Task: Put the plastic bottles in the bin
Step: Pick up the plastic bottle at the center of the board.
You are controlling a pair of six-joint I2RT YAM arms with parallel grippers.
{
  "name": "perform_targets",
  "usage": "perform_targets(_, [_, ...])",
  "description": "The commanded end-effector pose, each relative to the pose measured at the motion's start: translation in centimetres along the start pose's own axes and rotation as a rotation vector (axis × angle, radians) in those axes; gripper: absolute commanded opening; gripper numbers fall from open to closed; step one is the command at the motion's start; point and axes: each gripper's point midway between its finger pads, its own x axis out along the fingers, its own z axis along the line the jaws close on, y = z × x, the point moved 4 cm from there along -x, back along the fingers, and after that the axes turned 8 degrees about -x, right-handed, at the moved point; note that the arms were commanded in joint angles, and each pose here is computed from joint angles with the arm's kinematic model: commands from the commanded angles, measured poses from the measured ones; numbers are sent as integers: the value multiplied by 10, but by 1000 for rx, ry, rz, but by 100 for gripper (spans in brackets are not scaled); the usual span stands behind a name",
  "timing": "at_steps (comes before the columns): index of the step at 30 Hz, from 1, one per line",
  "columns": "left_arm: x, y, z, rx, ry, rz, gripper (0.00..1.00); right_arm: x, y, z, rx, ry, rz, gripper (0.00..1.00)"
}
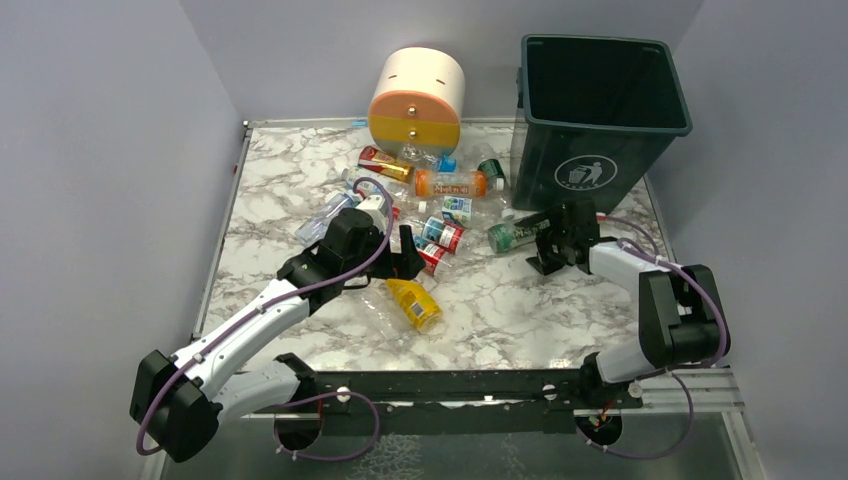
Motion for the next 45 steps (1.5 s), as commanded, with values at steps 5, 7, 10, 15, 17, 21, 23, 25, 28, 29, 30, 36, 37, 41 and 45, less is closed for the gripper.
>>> perform_targets(5, [-4, -3, -2, -2, 11, -35, 99, 14, -12, 6, 35, 7, -66, 96])
perform_targets(7, [-4, -2, -2, -1, 11, -35, 99, 17, -12, 5, 37, 13, -69, 96])
perform_targets(10, [-3, -2, -1, -2, 10, -33, 99, 20, -13, 3, 38, 16, -73, 94])
perform_targets(15, [-2, -1, -1, -6, 8, -29, 99, 27, -11, -2, 40, 19, -69, 87])
perform_targets(17, [-2, -2, -1, -5, 8, -31, 99, 28, -10, -4, 34, 23, -68, 87])
perform_targets(21, [-2, -1, -1, -5, 9, -30, 99, 31, -8, -8, 18, 27, -66, 80])
perform_targets(23, [-2, -1, -1, -5, 7, -30, 99, 32, -7, -11, 6, 32, -67, 77])
perform_targets(25, [-2, -2, -1, -5, 8, -32, 99, 32, -6, -15, -7, 40, -65, 75])
perform_targets(28, [-2, -2, -1, -7, 7, -34, 99, 30, -5, -18, -33, 33, -65, 69])
perform_targets(29, [-2, -1, -1, -7, 7, -32, 99, 29, -4, -18, -45, 27, -66, 67])
perform_targets(30, [-2, -1, 0, -8, 7, -32, 99, 26, -4, -18, -56, 21, -69, 65])
perform_targets(36, [-1, -1, 0, -9, 3, -31, 99, 2, -6, -16, -145, -18, -105, 62])
perform_targets(37, [-1, -2, 0, -8, 3, -32, 99, -2, -6, -16, -167, -25, -110, 62])
perform_targets(41, [1, -3, -1, -8, 4, -33, 99, -24, -6, -12, -246, -62, -133, 62])
perform_targets(45, [0, -3, -1, -6, 4, -35, 99, -42, 0, -8, -344, -120, -111, 61])
